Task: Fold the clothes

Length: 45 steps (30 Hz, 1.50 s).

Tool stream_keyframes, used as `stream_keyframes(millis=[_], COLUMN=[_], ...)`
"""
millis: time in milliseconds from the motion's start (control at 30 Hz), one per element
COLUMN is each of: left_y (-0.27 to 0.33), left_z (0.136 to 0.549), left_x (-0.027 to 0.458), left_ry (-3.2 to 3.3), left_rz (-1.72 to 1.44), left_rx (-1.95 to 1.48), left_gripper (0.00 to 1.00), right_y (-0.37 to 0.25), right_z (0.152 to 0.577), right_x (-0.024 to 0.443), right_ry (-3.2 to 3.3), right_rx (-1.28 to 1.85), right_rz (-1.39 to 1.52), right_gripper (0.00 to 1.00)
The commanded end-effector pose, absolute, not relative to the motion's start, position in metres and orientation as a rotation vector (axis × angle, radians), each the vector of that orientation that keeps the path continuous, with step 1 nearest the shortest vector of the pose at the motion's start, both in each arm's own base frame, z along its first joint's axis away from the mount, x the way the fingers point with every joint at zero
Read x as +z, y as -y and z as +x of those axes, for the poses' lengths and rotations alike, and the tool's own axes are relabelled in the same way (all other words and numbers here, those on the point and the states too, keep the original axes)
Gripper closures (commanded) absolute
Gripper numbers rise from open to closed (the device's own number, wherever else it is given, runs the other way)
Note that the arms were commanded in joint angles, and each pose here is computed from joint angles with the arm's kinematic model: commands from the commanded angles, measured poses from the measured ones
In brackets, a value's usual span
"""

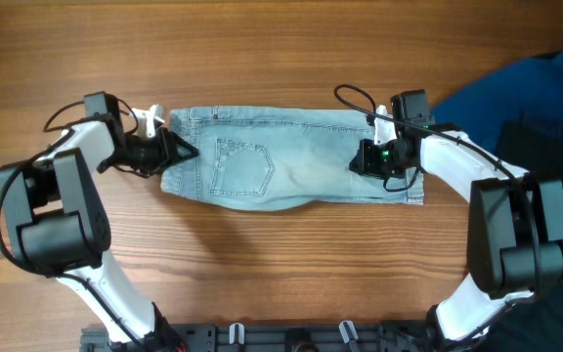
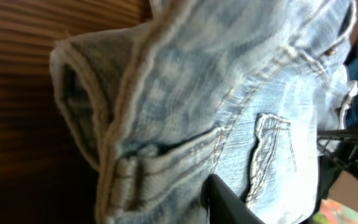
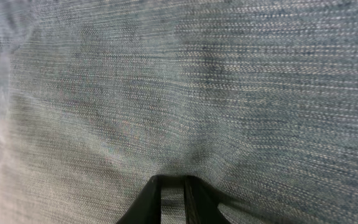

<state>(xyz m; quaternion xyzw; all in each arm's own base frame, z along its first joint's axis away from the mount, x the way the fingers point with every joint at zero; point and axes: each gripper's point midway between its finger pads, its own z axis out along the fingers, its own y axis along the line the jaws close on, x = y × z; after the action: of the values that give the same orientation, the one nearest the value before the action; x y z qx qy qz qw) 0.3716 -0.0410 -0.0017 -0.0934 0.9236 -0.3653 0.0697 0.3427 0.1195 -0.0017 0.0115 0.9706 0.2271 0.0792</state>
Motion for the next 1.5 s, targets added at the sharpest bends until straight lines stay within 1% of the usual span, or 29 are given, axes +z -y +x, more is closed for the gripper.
stream_keyframes(millis=[0, 100, 167, 300, 400, 500, 533, 600, 667, 800, 900, 1000, 1100, 1233, 1267, 1367, 1433, 1467], left_y=[0.052, 0.046, 0.033, 0.003, -0.031, -0.057, -0.06, -0.054, -0.042, 0.005, 0.054, 0.119, 0.154, 0.202, 0.208, 0.222, 0.233, 0.244], left_z=[0.325, 0.315, 0.31, 0.318, 0.321, 0.312, 0.31, 0.313, 0.314, 0.327, 0.336, 0.338, 0.343, 0.343, 0.343, 0.345, 0.344, 0.343], left_x=[-0.057, -0.044, -0.018, 0.063, 0.129, 0.176, 0.19, 0.207, 0.206, 0.194, 0.186, 0.174, 0.151, 0.11, 0.1, 0.069, 0.058, 0.058], left_ry=[-3.028, -3.081, -3.106, -3.017, -2.918, -2.878, -2.864, -2.832, -2.853, -2.904, -2.928, -2.956, -2.965, -3.014, -3.026, -3.053, -3.062, -3.066], left_rz=[-0.273, -0.335, -0.404, -0.504, -0.614, -0.647, -0.638, -0.586, -0.521, -0.443, -0.382, -0.218, -0.219, -0.158, -0.17, -0.347, -0.442, -0.444], left_rx=[-0.984, -0.989, -0.967, -0.918, -0.699, -0.395, -0.332, -0.312, -0.286, -0.326, -0.364, -0.4, -0.271, -0.254, -0.236, -0.21, -0.241, -0.301], left_gripper=[0.96, 0.96, 0.96, 0.96, 0.96, 0.96, 0.96, 0.96, 0.96, 0.96, 0.96, 0.96, 0.96, 0.96, 0.93, 0.92, 0.92, 0.78], right_y=[-0.117, -0.116, -0.116, -0.115, -0.113, -0.113, -0.113, -0.113, -0.113, -0.113, -0.113, -0.112, -0.11, -0.11, -0.11, -0.109, -0.109, -0.109], right_z=[0.328, 0.323, 0.321, 0.315, 0.314, 0.317, 0.317, 0.318, 0.318, 0.317, 0.317, 0.317, 0.316, 0.315, 0.313, 0.313, 0.313, 0.312], right_x=[-0.022, -0.02, -0.012, 0.029, 0.066, 0.091, 0.097, 0.105, 0.107, 0.106, 0.106, 0.106, 0.105, 0.104, 0.103, 0.103, 0.103, 0.103], right_ry=[-2.989, -3.005, -3.0, -2.955, -2.868, -2.788, -2.77, -2.742, -2.737, -2.741, -2.742, -2.744, -2.75, -2.759, -2.764, -2.767, -2.768, -2.77], right_rx=[0.652, 0.65, 0.65, 0.652, 0.642, 0.639, 0.64, 0.64, 0.641, 0.64, 0.638, 0.63, 0.615, 0.614, 0.614, 0.612, 0.608, 0.608], right_rz=[0.062, 0.057, 0.051, 0.037, 0.01, -0.011, -0.017, -0.024, -0.025, -0.025, -0.024, -0.023, -0.019, -0.017, -0.015, -0.013, -0.013, -0.012], right_gripper=[0.87, 0.87, 0.88, 0.87, 0.86, 0.85, 0.85, 0.85, 0.85, 0.85, 0.85, 0.85, 0.84, 0.84, 0.84, 0.84, 0.84, 0.85])
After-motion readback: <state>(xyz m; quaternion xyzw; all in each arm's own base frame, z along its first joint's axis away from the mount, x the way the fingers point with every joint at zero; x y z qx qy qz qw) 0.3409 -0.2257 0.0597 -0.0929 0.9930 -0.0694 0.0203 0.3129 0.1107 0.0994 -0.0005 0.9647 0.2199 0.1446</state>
